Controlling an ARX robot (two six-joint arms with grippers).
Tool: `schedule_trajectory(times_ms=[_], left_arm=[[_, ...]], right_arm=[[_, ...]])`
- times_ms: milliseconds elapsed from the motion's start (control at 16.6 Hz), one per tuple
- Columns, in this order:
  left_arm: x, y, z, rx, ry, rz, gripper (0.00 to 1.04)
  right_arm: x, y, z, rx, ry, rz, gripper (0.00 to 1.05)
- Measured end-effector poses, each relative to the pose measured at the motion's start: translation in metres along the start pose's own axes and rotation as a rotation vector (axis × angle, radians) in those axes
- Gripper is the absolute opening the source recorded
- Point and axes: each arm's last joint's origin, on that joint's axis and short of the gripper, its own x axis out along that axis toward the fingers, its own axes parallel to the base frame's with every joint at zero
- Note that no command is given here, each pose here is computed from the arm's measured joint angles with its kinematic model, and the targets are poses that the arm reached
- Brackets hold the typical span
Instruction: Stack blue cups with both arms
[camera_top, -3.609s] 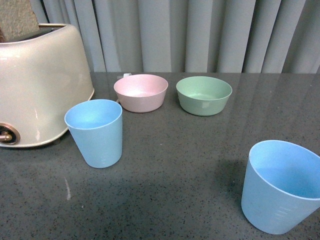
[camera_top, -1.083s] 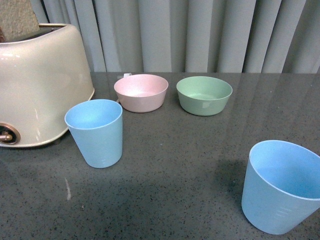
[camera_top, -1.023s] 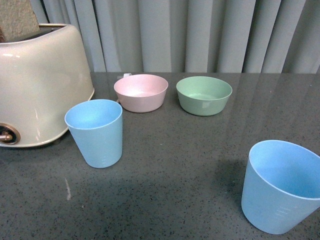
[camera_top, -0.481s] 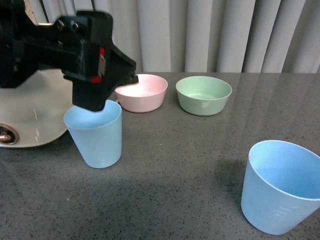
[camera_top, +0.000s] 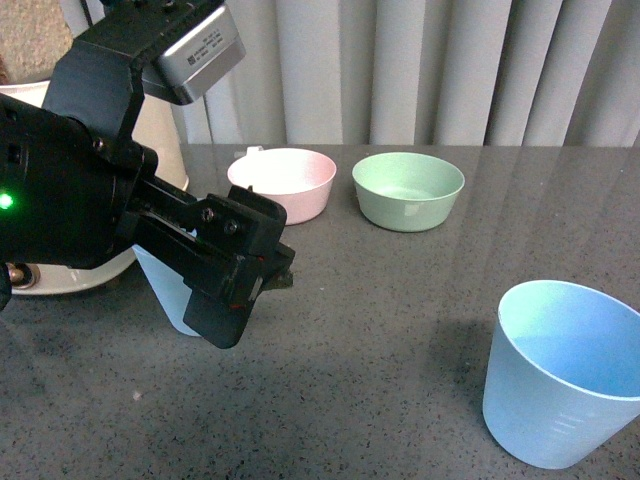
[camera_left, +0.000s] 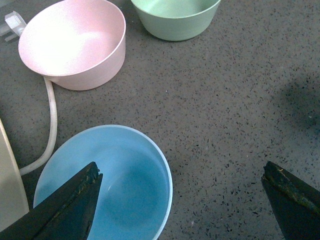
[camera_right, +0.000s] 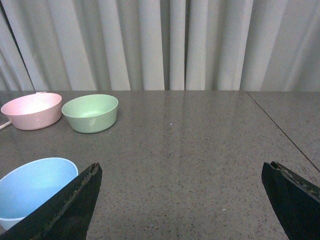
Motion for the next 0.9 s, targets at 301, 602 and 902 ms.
schedule_trajectory(times_ms=[301, 602, 902], left_arm=[[0.0102, -0.0003, -0.0048, 0.023, 0.049, -0.017, 0.98], [0.0106, -0.0009, -0.0046, 0.041, 0.052, -0.023, 0.53], [0.0094, 0.0, 0.0009, 0.043, 0.039, -0.033, 0.03]], right_arm=[[0.0, 0.0, 0.0, 0.0, 0.0, 0.0, 0.98], [0.0, 0.0, 0.0, 0.0, 0.0, 0.0, 0.98], [0.0, 0.0, 0.0, 0.0, 0.0, 0.0, 0.98]])
